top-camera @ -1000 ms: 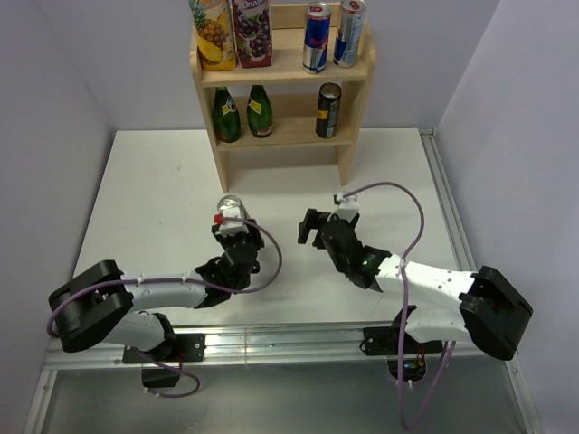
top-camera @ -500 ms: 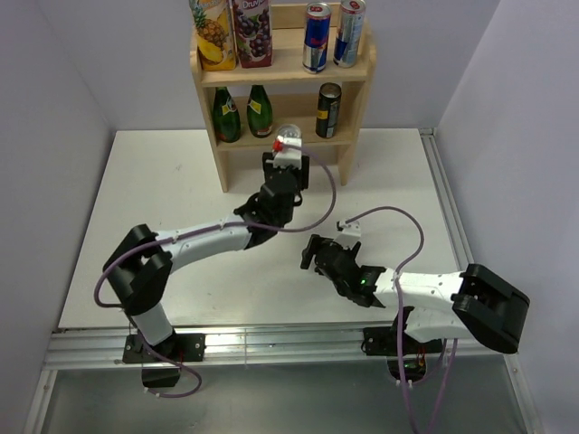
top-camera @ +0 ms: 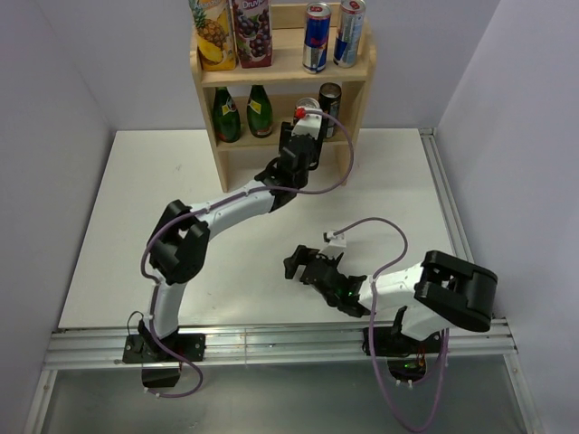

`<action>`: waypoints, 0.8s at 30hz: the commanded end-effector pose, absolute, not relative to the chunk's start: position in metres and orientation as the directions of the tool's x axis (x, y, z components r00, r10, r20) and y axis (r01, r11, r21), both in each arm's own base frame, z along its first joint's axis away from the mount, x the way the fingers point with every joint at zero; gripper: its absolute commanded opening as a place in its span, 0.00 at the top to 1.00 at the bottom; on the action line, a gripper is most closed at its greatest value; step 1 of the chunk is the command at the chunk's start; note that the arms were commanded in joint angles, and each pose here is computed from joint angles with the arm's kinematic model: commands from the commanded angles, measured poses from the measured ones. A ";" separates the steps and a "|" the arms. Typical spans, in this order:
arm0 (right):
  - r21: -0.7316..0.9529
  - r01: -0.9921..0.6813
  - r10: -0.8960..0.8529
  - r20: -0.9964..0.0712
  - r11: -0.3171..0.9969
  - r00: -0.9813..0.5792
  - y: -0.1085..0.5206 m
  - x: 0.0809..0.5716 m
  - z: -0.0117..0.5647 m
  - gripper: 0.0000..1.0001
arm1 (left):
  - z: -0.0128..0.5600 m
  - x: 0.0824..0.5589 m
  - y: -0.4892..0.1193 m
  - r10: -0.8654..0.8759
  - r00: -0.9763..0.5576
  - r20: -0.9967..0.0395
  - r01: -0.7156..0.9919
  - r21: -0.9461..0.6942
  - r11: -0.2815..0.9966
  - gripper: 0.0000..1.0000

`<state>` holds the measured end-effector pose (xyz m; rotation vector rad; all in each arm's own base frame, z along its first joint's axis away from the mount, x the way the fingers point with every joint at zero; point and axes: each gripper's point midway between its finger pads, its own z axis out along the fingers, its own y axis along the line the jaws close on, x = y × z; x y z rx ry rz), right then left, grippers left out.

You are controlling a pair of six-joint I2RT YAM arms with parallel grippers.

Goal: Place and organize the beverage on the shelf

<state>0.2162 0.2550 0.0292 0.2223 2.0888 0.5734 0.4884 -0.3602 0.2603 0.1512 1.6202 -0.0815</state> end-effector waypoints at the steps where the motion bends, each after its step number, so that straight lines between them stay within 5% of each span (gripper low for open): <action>1: 0.429 -0.047 0.300 -0.702 0.902 -0.645 0.246 0.191 -0.013 0.00 | 0.319 0.502 -0.363 -0.014 0.070 -0.997 0.153 -0.004 0.988 1.00; 24: 0.412 -0.082 0.234 -0.658 0.908 -0.715 0.237 0.152 -0.061 0.00 | 0.301 0.553 -0.339 -0.113 0.061 -0.992 0.093 -0.107 0.990 1.00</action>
